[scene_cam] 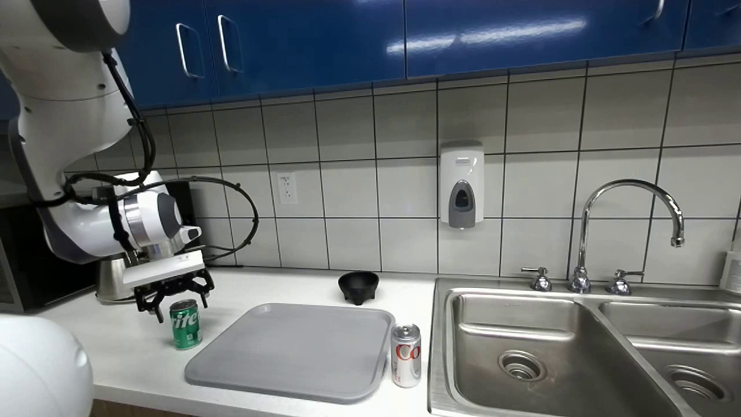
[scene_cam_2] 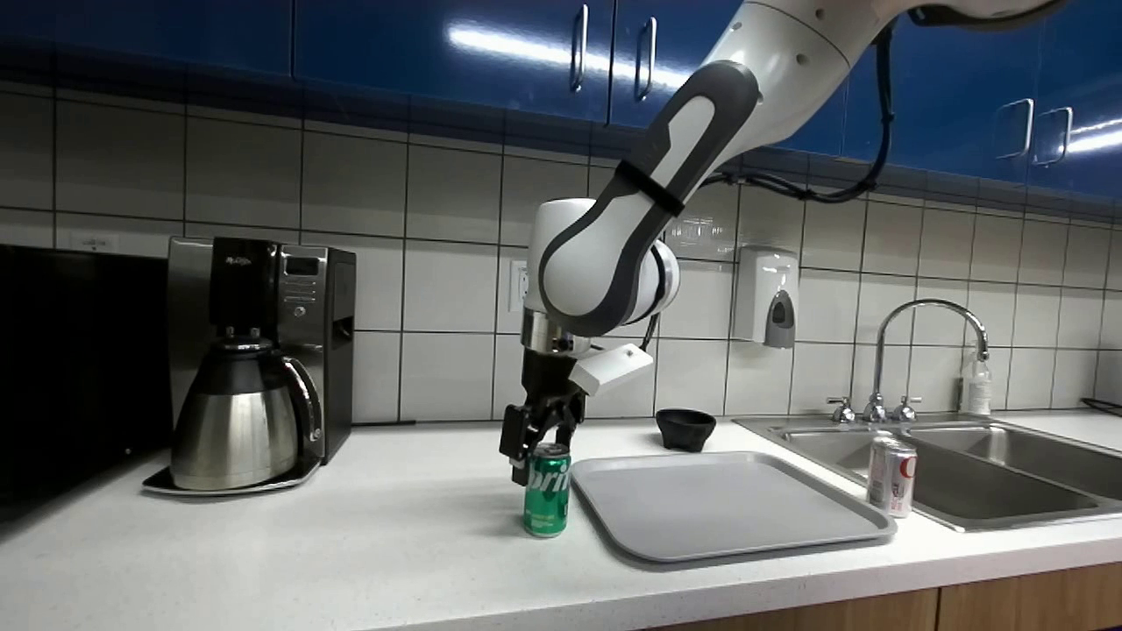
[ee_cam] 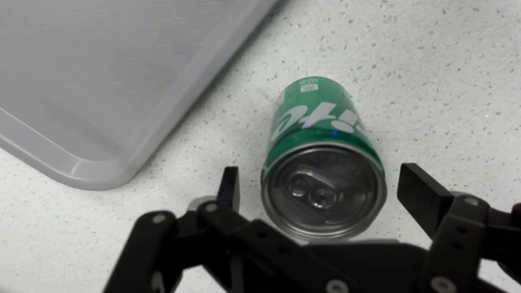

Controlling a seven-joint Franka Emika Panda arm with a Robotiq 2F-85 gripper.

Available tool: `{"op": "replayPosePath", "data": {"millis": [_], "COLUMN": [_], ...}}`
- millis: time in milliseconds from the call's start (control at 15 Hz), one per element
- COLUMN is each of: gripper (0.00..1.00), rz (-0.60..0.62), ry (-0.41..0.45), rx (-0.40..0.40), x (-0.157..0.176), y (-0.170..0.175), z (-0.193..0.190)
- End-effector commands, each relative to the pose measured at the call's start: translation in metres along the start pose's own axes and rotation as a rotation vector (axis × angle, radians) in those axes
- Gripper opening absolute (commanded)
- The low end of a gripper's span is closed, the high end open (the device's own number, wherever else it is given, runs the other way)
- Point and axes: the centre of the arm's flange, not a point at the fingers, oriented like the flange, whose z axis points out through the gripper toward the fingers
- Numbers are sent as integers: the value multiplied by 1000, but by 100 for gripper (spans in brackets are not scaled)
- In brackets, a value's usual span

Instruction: Pick up the silver coke can and put it on the kitchen counter to the right of the gray tray, pick up the green sprite can and put it on the kitchen counter to the left of the gray tray

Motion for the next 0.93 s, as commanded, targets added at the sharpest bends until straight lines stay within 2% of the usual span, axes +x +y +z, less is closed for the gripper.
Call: {"op": "replayPosePath", "data": {"millis": [0,467,867], "gripper": [100,100,100], "rz": [18,47,114], "ry": [18,98,141], "rx": [-26,-45,-65], "x": [6,-6,-34], "y": [3,21,52], "z": [-14,-46,-66]}}
